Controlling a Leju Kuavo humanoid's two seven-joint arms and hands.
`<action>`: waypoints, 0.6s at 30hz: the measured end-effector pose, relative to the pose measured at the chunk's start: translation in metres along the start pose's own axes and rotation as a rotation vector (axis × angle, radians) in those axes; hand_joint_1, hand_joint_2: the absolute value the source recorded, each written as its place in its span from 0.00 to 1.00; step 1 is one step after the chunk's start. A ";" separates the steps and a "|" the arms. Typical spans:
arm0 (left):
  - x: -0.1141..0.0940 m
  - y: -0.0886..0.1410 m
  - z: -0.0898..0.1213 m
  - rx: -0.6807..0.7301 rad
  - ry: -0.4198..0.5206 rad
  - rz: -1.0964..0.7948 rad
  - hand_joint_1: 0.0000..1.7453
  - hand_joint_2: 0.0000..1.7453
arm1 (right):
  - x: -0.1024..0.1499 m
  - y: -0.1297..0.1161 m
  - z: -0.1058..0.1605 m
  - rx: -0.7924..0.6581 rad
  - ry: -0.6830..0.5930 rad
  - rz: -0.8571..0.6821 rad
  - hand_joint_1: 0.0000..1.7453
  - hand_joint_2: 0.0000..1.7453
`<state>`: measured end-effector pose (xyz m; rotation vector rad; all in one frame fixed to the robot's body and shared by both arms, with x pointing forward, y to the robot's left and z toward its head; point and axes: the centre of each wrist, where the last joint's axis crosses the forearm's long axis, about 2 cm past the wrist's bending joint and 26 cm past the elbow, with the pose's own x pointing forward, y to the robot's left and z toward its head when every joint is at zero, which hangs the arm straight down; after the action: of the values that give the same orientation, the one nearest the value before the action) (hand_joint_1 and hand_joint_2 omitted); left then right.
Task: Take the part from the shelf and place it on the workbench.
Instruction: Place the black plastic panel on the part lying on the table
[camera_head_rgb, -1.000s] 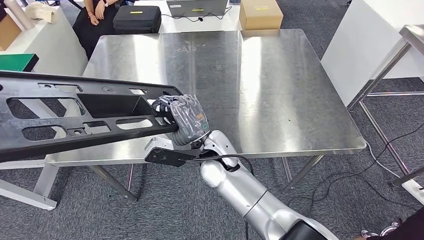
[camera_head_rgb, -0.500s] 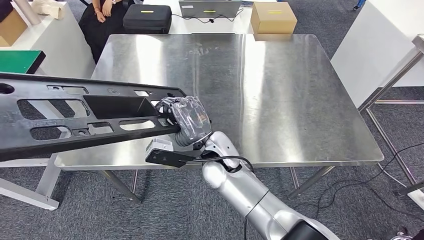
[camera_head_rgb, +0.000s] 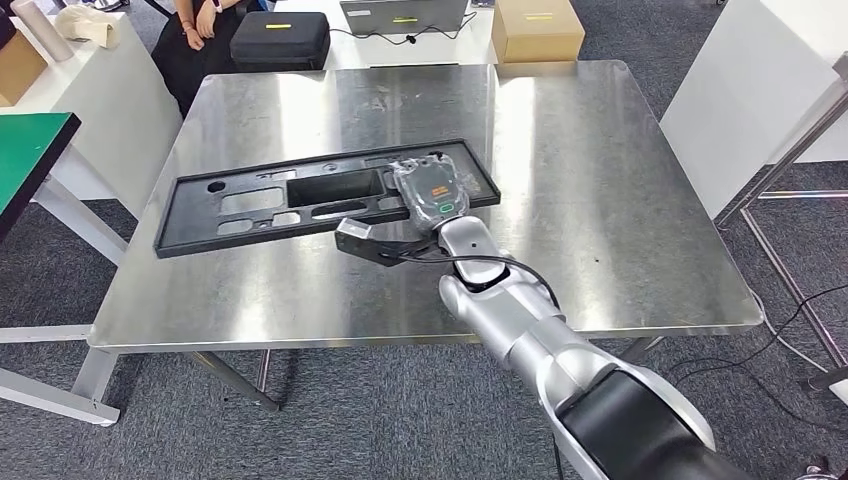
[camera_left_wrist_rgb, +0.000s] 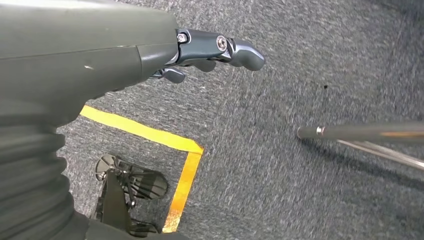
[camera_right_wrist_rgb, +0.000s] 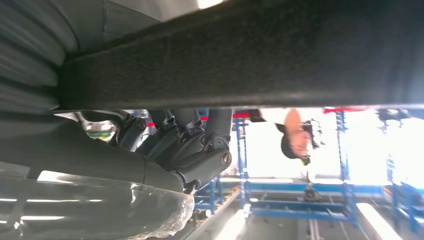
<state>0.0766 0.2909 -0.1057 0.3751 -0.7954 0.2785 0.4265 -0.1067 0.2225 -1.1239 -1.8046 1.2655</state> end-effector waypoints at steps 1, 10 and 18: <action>0.000 0.000 0.000 -0.003 -0.001 -0.002 0.00 1.00 | -0.008 0.001 0.000 0.010 0.015 0.011 1.00 1.00; 0.004 -0.002 -0.002 -0.028 -0.016 -0.009 0.00 1.00 | -0.050 0.001 -0.002 0.041 0.110 0.076 1.00 1.00; 0.013 -0.006 -0.008 -0.057 -0.060 -0.022 0.00 1.00 | -0.076 -0.005 -0.006 0.060 0.198 0.162 1.00 1.00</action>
<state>0.0923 0.2905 -0.1028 0.3397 -0.8561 0.2240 0.4623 -0.1746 0.2264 -1.3337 -1.5463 1.2428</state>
